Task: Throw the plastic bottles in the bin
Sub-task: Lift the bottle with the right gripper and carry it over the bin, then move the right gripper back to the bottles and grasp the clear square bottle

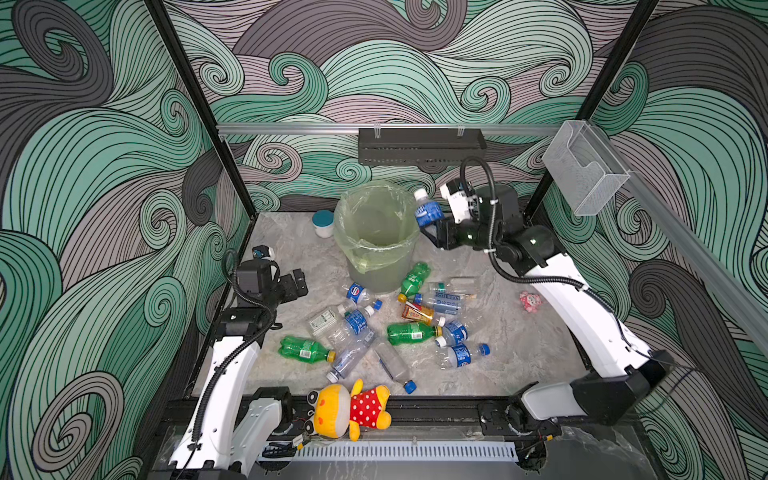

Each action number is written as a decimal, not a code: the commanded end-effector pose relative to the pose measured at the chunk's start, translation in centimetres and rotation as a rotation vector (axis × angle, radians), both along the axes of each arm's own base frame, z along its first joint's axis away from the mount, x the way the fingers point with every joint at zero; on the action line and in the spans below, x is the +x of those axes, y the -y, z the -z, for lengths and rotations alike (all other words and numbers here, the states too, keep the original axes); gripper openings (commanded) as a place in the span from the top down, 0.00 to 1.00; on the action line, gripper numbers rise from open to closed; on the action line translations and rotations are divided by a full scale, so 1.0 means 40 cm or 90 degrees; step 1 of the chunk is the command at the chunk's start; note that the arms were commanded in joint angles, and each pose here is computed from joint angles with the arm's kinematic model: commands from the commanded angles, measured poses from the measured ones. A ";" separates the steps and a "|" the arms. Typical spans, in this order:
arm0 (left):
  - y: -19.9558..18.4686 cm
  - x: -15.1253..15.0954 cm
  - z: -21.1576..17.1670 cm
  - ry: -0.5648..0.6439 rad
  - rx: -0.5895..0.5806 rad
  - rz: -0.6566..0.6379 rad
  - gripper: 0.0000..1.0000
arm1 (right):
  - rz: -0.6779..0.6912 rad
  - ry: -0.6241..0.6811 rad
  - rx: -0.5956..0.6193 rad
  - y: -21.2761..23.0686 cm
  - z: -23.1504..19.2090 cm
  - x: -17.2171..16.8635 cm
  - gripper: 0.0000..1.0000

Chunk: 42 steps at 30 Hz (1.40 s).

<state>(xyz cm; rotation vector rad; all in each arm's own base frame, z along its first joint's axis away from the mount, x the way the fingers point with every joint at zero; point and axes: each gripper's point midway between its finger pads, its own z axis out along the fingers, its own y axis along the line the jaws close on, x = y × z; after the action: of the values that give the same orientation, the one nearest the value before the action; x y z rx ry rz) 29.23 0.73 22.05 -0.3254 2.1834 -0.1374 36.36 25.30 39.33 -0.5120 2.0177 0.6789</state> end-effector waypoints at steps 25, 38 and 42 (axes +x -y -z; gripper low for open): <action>0.009 0.002 -0.006 0.005 -0.011 0.015 0.01 | 0.224 -0.161 -0.125 0.291 0.338 -0.200 0.06; 0.010 -0.007 -0.007 0.008 -0.011 0.015 0.01 | 0.404 -0.349 -0.093 0.370 0.569 -0.168 0.04; 0.010 -0.012 -0.009 0.009 -0.010 0.016 0.01 | 0.437 -0.361 -0.065 0.371 0.617 -0.135 0.04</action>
<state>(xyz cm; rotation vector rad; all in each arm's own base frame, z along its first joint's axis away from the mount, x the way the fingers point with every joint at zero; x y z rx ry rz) 29.20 0.21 22.26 -0.3074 2.1787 -0.1707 29.63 10.86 15.12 0.2480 2.6007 0.2951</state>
